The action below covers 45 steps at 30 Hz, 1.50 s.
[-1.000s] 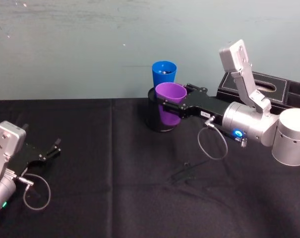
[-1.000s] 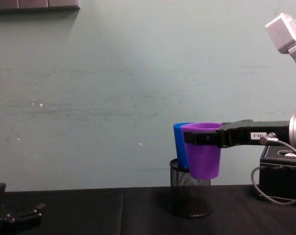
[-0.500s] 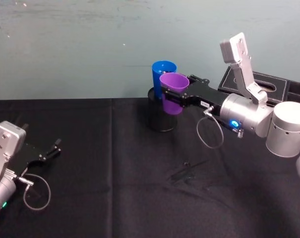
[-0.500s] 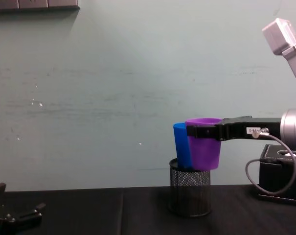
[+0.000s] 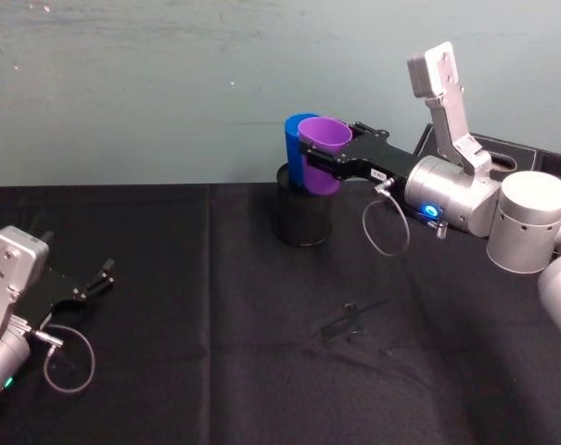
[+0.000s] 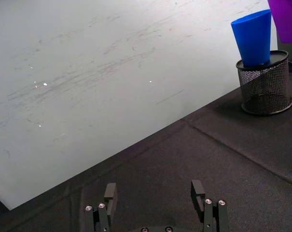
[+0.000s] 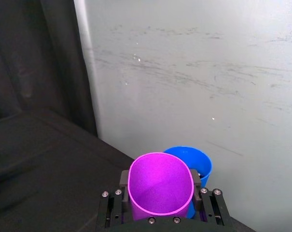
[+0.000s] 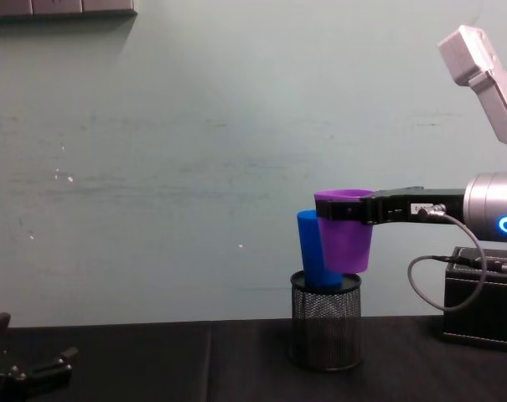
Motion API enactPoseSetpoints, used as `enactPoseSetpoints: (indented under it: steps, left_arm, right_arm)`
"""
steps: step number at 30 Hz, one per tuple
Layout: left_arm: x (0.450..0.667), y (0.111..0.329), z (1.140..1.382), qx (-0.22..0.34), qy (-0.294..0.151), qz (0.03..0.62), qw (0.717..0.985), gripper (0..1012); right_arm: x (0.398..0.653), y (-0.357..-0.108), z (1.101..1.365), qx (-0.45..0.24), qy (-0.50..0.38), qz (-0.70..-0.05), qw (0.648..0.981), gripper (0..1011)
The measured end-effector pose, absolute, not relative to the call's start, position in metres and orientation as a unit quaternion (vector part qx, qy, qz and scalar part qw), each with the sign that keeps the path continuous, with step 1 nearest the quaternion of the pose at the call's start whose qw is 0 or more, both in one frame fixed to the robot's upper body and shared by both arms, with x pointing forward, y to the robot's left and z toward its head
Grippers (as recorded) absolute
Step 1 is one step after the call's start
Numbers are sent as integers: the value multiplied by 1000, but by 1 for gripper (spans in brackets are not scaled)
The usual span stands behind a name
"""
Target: Pick up one cup with a gripper and tap it against the other cup.
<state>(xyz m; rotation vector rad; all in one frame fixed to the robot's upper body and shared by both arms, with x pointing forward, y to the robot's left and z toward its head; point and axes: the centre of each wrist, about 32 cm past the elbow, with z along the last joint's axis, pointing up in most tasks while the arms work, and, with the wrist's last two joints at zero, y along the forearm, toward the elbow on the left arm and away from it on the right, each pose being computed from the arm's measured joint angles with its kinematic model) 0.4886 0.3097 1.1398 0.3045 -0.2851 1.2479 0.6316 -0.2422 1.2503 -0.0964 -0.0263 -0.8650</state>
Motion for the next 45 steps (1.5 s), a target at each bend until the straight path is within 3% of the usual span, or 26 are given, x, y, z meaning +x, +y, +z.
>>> enactPoseSetpoints:
  steps: [45]
  left_arm:
    - [489, 310, 1140, 141, -133, 580, 791, 1000]
  right_arm:
    - [642, -238, 1248, -21, -8, -441, 897, 715]
